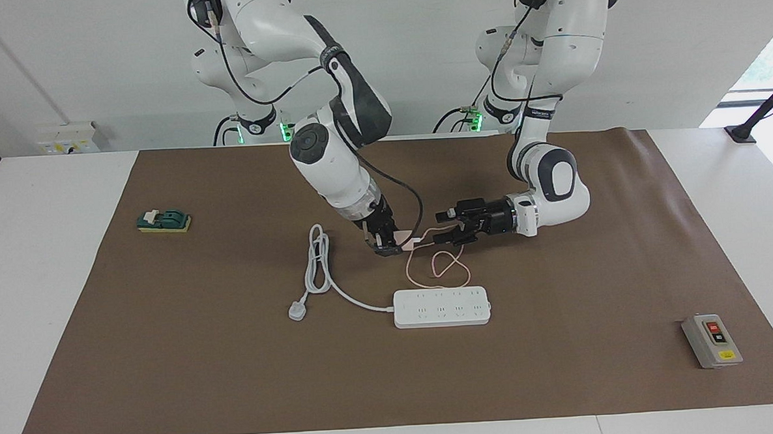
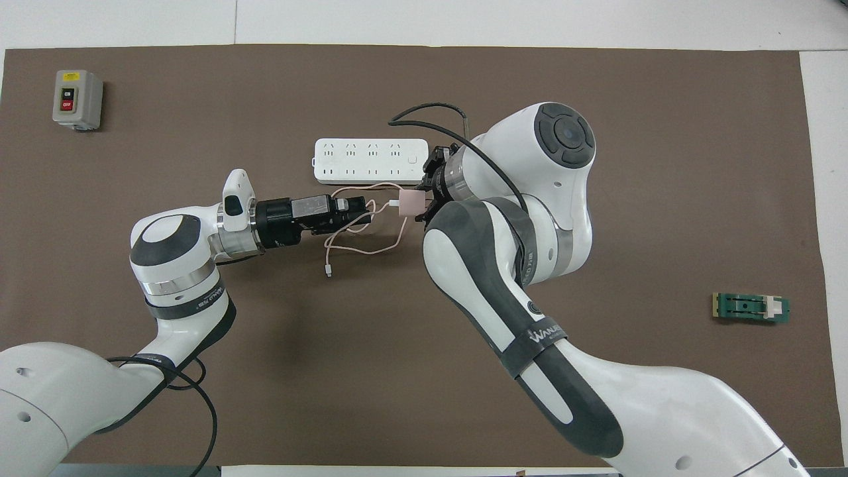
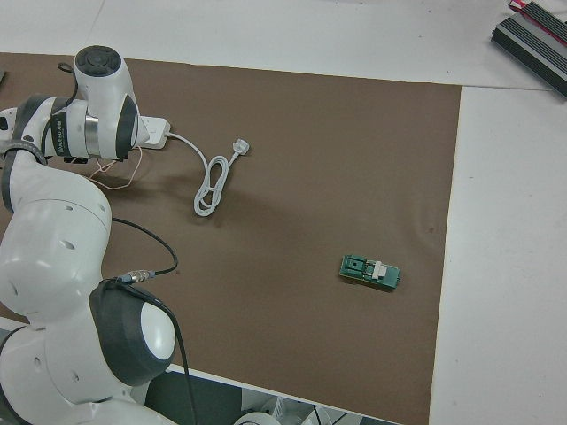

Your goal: Plug charger into power strip

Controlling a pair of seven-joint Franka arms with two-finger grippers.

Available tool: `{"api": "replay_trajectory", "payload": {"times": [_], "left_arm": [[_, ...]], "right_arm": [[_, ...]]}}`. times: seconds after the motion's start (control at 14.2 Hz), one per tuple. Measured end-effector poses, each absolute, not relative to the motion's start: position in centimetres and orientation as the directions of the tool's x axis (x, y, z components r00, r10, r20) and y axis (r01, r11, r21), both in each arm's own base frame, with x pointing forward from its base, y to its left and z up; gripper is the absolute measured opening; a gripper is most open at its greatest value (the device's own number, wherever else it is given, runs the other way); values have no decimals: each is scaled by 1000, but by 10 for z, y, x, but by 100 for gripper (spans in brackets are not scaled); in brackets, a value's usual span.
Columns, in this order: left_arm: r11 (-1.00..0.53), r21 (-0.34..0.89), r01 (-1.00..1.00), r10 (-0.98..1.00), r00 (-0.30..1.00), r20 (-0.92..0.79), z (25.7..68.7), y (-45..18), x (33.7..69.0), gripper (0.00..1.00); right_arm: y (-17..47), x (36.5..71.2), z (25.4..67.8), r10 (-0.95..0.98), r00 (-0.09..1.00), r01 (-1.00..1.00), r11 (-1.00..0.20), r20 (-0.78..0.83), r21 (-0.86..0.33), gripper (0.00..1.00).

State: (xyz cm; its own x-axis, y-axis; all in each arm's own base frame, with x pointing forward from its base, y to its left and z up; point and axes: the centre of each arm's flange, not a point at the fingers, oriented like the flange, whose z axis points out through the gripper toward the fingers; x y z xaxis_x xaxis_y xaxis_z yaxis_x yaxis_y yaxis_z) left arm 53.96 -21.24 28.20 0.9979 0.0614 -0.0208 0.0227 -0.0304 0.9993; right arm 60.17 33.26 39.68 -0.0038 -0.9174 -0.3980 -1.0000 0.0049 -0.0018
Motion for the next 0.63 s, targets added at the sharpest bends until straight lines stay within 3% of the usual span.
{"api": "replay_trajectory", "payload": {"times": [0.63], "left_arm": [[-49,999,4,49,999,-2,284,-227,538,100]], "right_arm": [[335,602,396,-918,-1,-1000,1,-397,-1,47]]}}
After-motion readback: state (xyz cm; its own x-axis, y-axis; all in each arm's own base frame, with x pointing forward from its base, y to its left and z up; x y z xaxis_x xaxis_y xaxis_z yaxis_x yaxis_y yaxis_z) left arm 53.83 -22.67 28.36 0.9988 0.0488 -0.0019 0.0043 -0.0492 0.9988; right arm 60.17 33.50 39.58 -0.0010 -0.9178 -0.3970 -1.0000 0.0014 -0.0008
